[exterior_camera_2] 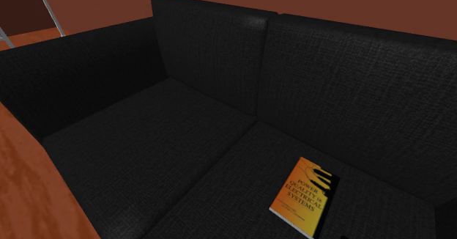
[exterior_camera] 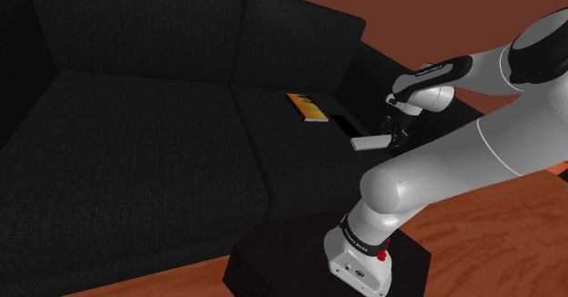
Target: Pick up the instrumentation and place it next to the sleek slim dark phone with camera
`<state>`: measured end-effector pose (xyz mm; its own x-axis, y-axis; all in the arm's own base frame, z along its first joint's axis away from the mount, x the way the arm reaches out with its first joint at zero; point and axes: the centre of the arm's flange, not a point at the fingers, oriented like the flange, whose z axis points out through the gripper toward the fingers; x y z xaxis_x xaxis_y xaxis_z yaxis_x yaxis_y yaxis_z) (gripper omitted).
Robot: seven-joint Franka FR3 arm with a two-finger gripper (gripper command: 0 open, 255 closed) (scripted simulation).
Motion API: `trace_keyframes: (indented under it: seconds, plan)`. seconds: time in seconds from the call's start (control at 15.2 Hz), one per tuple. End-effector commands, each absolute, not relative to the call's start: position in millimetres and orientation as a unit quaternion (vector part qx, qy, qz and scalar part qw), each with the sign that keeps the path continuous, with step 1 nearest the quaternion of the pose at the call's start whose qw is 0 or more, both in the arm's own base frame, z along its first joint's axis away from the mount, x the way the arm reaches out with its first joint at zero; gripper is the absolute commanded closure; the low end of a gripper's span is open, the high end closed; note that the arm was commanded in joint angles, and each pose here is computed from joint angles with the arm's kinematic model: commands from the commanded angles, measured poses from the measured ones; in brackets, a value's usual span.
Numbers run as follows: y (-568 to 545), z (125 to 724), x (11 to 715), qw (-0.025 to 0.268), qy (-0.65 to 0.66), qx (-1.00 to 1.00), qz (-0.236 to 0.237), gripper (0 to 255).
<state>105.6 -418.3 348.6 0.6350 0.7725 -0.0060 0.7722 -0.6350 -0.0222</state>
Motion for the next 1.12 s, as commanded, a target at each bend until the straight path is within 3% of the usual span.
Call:
trace_keyframes:
  seconds: [0.0,0.4,0.46,0.79,1.06]
  plan:
    - [-417.6,344.4,104.8,0.010,-0.427,-0.904,0.008,255]
    - [-417.6,344.4,104.8,0.010,-0.427,-0.904,0.008,255]
    - [-417.6,344.3,104.9,0.009,-0.427,-0.904,0.008,0]
    - [-417.6,344.4,104.8,0.010,-0.427,-0.904,0.008,0]
    - [-418.2,394.4,105.9,0.010,-0.427,-0.904,0.008,0]
